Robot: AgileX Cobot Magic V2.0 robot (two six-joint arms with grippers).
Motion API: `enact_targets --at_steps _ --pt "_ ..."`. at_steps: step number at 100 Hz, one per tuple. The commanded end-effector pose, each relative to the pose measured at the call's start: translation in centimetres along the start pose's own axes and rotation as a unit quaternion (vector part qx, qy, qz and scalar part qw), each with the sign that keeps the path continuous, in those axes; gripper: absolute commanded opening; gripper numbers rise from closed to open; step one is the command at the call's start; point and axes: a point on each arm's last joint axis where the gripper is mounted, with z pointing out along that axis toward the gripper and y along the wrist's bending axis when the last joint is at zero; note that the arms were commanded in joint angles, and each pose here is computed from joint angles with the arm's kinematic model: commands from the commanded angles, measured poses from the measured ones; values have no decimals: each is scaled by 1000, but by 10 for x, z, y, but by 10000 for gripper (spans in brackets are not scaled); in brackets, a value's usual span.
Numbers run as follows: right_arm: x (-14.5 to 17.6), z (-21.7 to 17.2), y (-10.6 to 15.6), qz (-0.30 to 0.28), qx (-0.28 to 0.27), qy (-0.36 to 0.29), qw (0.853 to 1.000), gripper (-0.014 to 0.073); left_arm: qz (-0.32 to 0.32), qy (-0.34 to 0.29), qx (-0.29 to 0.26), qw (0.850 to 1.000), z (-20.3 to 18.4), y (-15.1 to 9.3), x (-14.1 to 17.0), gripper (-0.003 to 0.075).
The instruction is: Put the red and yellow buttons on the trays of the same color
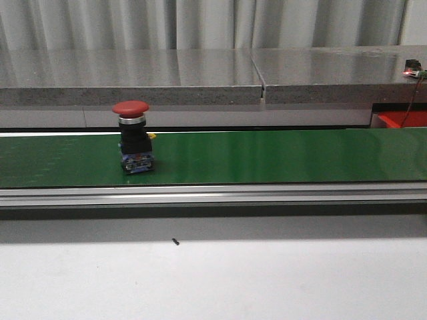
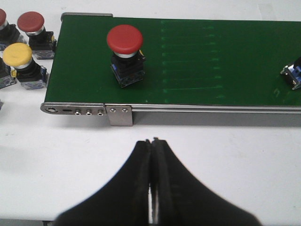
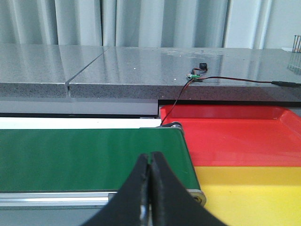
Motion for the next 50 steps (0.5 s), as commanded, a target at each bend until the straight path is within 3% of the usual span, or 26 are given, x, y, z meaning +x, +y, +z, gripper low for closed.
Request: enact_targets --at_steps 1,25,50 --pt "-15 -3 1 -8 -3 -63 998 -58 0 -57 9 998 -13 -3 -4 -20" --pt "-26 -4 2 -8 -6 -95 995 -58 3 -80 13 997 -29 -4 16 -20" --pt "-65 2 3 -7 -3 -49 999 -58 5 -87 14 996 -34 -4 24 -20"
